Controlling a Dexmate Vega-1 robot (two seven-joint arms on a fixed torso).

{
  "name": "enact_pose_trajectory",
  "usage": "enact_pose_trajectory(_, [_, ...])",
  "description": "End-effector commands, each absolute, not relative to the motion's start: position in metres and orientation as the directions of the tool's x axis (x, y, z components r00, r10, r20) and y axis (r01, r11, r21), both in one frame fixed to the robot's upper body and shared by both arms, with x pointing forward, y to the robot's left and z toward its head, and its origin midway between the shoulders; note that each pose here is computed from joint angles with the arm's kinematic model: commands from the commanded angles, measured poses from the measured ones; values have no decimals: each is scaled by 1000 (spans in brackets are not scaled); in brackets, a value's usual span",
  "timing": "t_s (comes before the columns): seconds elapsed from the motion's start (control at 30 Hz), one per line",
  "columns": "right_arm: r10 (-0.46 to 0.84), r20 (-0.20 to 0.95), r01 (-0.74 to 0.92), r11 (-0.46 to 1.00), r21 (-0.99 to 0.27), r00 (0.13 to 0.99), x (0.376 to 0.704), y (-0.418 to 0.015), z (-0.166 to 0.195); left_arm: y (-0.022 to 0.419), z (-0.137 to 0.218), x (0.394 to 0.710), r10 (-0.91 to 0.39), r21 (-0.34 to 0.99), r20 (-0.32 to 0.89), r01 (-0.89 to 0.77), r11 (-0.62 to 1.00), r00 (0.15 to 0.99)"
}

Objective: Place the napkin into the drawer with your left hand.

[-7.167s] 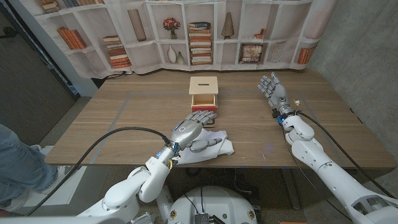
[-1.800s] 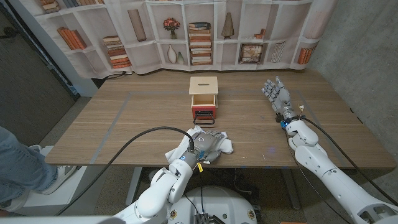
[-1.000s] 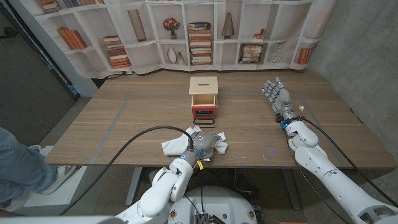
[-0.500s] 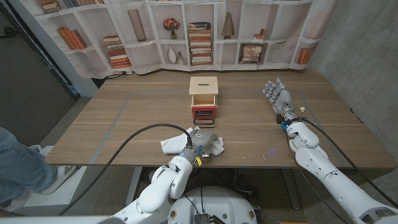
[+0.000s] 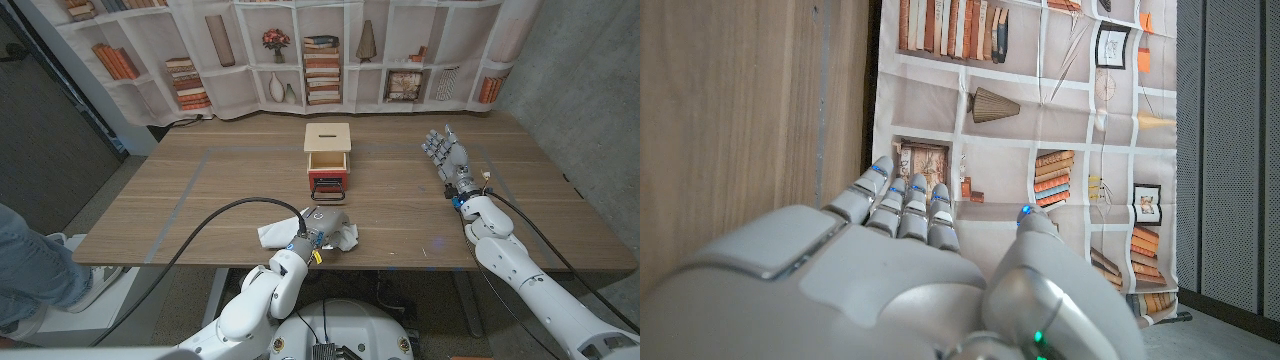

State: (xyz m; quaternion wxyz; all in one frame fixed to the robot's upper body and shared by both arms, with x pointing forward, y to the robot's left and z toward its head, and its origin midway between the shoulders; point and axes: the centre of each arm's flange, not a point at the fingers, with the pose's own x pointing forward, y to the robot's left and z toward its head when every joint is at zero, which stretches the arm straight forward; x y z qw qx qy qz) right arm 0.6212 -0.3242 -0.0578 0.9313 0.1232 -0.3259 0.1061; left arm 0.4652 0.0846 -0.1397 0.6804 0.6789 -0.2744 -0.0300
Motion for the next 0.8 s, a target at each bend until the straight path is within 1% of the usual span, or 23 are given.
enact_pose_trajectory(0.03, [123, 632, -282, 947, 157, 765, 621, -323, -58, 87, -130, 461, -405, 933, 356, -346, 99, 842])
enact_pose_trajectory(0.4, [119, 635, -282, 946, 162, 763, 618, -324, -61, 88, -123, 457, -407, 930, 360, -355, 90, 840])
enact_pose_trajectory(0.8, [121, 640, -281, 947, 154, 759, 615, -325, -58, 92, -111, 450, -385, 913, 403, -397, 99, 830])
